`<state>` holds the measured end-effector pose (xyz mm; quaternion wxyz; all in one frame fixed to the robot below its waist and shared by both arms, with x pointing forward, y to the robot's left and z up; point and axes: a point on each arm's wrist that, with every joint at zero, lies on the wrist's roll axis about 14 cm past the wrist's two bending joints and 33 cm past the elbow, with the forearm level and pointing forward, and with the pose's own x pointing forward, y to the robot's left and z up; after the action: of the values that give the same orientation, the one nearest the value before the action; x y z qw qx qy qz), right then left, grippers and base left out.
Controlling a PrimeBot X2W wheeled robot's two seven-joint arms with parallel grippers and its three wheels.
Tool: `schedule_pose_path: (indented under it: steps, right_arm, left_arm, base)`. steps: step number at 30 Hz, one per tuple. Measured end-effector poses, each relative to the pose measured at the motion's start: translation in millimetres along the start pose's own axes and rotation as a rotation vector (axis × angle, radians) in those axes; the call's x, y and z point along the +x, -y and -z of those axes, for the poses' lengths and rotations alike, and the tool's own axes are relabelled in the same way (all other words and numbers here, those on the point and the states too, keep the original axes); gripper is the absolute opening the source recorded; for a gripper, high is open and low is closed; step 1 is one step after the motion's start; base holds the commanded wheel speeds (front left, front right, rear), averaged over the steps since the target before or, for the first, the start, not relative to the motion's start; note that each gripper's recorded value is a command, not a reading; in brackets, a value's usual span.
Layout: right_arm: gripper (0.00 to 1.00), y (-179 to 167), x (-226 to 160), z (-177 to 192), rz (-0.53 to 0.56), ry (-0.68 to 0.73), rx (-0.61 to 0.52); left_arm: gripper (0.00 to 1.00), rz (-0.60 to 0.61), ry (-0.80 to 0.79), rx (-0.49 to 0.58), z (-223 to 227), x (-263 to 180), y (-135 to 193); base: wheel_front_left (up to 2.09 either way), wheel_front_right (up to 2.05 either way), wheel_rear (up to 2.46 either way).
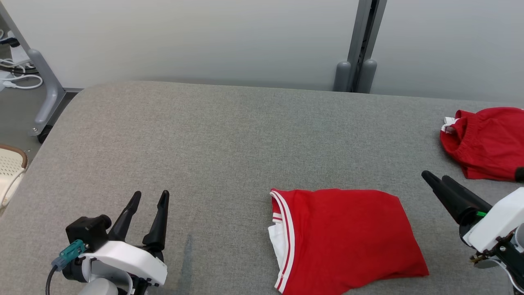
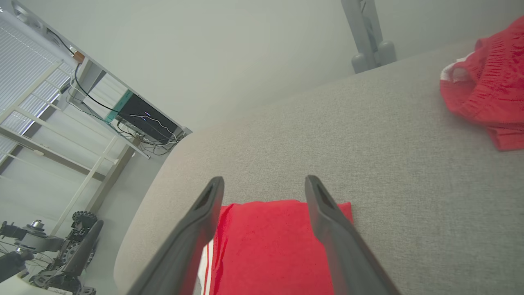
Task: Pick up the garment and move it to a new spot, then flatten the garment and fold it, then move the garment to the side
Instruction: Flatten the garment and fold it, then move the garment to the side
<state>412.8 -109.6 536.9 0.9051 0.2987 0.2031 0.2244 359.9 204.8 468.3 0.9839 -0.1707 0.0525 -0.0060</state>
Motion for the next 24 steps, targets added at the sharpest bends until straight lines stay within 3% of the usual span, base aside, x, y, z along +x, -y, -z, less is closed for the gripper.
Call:
schedule_pose_path:
  steps: [6,11,24]
  right_arm:
    - [1.0,41,3,36,0.152,-0.123,-0.035]
    - [1.0,65,4,83,0.227,-0.314,-0.006]
    - [1.0,76,21,134,0.265,-0.555,0.06]
  left_arm:
    - [1.0,0.003,0.013,0.004,-4,3,1]
    - [1.0,-0.006,0.008,0.005,-3,2,-2]
    - [1.0,-0.045,-0.014,0.009,3,-5,-15]
  base:
    - [0.0,0.0,0.0]
    - [0.0,0.0,0.0]
    - [0.0,0.0,0.0]
